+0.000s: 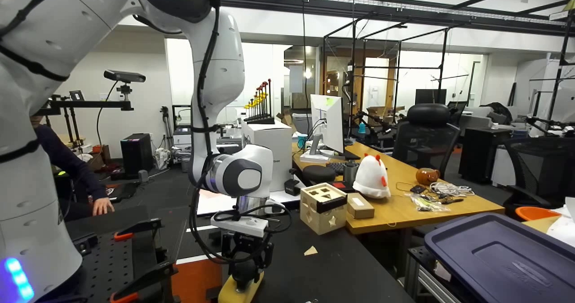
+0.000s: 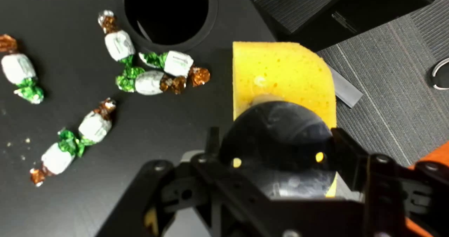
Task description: Put the sweets together using the sponge brush
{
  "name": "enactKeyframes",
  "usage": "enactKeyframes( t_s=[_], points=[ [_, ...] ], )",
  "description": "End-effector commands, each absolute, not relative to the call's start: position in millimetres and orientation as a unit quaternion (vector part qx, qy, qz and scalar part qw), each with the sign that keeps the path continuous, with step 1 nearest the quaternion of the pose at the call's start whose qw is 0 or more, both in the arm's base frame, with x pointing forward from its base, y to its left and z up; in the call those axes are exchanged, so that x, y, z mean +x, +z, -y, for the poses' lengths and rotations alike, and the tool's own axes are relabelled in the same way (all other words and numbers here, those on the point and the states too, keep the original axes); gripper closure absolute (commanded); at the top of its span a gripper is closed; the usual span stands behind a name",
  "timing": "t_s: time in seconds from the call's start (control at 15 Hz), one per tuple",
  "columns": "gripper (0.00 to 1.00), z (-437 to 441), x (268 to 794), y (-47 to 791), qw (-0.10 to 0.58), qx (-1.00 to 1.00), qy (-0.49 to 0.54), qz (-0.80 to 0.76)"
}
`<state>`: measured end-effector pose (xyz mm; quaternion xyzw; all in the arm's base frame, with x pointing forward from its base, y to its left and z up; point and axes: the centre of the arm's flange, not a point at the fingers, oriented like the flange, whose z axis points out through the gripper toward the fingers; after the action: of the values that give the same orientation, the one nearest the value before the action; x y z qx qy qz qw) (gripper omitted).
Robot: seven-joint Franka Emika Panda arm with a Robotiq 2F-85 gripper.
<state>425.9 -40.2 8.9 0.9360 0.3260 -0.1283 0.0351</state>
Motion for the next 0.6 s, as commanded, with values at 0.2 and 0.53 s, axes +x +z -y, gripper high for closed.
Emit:
enactKeyframes(
  t_s=[0.2,0.53],
  points=[
    [0.48,42.6,428.9,20.3,-0.008,0.932,-0.093,-0.350],
    [0.23,42.6,430.4,11.3,-0.001,0.934,-0.098,-0.343]
  ],
)
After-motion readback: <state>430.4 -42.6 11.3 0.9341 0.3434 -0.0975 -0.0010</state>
